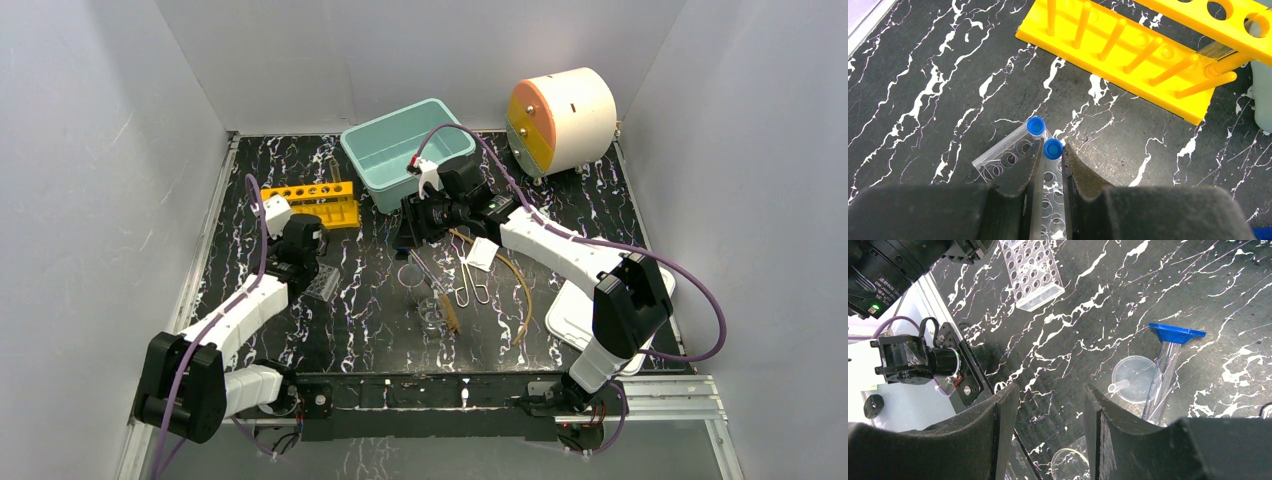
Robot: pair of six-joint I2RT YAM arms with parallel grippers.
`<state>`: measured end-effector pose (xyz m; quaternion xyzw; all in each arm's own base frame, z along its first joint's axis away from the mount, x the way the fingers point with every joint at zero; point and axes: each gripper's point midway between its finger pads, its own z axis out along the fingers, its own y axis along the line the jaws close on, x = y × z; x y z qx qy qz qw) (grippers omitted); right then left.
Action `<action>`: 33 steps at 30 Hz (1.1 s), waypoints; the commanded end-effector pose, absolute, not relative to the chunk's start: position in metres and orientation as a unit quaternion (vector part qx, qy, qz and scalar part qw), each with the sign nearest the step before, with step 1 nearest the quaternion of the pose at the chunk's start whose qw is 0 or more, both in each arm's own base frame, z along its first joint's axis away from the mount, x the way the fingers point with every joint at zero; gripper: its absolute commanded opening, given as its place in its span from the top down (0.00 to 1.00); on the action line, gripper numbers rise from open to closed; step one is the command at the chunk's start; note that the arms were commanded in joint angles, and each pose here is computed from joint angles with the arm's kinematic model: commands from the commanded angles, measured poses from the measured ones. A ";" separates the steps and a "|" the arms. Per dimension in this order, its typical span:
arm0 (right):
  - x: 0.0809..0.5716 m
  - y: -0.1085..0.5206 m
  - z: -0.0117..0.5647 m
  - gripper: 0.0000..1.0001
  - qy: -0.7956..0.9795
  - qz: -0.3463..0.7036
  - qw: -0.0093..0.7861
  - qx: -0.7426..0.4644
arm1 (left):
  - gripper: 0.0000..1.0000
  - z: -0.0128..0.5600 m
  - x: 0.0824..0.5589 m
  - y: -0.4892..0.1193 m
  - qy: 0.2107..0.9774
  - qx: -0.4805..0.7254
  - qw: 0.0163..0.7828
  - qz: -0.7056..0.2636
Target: Organize the chemistry lab equipment
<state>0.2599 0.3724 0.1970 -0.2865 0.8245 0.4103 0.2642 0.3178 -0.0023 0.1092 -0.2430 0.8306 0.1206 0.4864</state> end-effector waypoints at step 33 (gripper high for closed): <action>0.267 0.376 0.222 0.43 0.804 0.423 0.296 -0.296 | 0.77 0.101 0.318 0.003 0.820 -0.281 0.480 0.137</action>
